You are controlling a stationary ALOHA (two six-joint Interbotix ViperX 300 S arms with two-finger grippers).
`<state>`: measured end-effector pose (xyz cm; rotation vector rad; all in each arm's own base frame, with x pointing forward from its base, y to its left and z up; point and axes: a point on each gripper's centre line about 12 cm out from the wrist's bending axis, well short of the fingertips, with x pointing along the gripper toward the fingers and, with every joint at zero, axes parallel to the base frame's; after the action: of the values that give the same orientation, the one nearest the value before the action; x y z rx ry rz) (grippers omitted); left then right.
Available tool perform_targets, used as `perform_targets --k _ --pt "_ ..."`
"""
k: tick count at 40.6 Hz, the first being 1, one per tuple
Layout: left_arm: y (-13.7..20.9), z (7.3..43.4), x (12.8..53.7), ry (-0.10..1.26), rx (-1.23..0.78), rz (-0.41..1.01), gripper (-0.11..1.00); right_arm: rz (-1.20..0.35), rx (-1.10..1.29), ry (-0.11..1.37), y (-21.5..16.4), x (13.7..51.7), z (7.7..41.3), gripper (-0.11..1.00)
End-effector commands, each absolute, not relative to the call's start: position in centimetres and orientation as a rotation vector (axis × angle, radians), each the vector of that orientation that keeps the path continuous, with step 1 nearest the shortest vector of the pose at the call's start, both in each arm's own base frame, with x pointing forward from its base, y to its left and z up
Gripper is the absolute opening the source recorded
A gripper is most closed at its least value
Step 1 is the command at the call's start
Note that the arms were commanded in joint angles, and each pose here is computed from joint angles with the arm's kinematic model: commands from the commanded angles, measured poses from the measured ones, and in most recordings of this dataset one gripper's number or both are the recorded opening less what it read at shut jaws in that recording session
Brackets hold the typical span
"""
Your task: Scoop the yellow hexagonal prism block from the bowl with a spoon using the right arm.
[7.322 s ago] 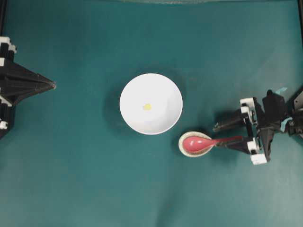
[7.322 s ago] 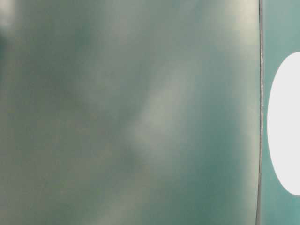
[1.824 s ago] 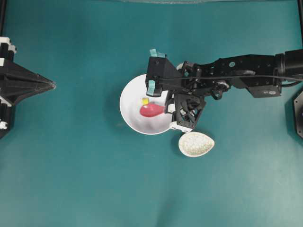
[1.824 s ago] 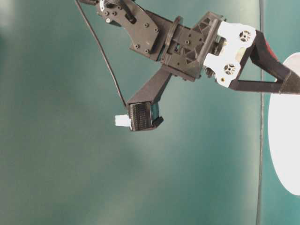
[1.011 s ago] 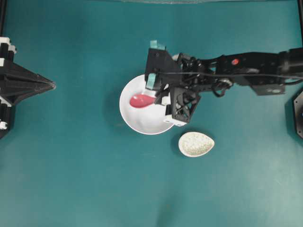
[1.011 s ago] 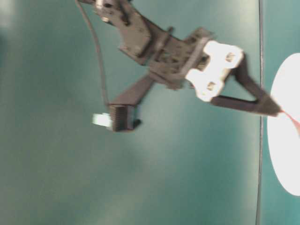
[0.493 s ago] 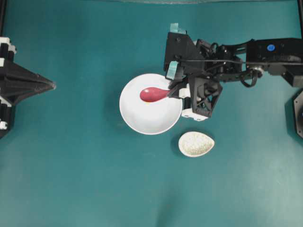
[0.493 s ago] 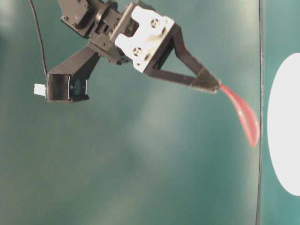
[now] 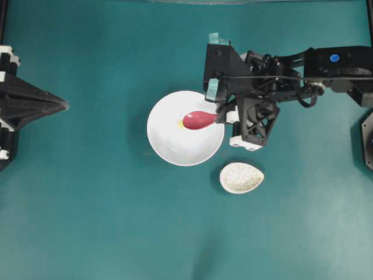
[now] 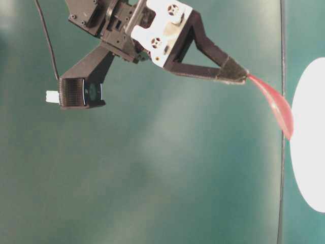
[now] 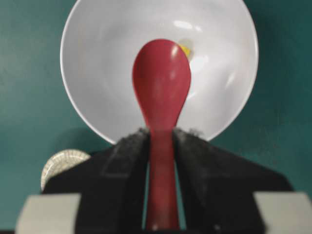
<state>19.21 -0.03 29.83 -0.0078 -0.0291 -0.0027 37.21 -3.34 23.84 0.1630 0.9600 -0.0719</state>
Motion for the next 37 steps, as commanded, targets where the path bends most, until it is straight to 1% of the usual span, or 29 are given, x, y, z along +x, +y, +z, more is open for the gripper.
perform_targets --k 1,17,23,37 --pt "-0.1 30.9 19.4 -0.057 -0.006 -0.005 0.0 -0.08 0.167 0.941 -3.6 36.6 25.0 0.25" --pt "-0.1 30.9 19.4 -0.057 -0.009 -0.005 0.0 -0.092 0.188 0.957 -3.4 34.3 24.5 0.25" --pt "-0.1 30.9 19.4 -0.055 -0.009 -0.005 0.0 -0.1 0.203 0.963 -3.4 34.4 24.2 0.25" --pt "-0.1 30.9 19.4 -0.057 -0.011 -0.005 0.0 -0.109 0.214 0.984 -3.6 36.0 21.7 0.25"
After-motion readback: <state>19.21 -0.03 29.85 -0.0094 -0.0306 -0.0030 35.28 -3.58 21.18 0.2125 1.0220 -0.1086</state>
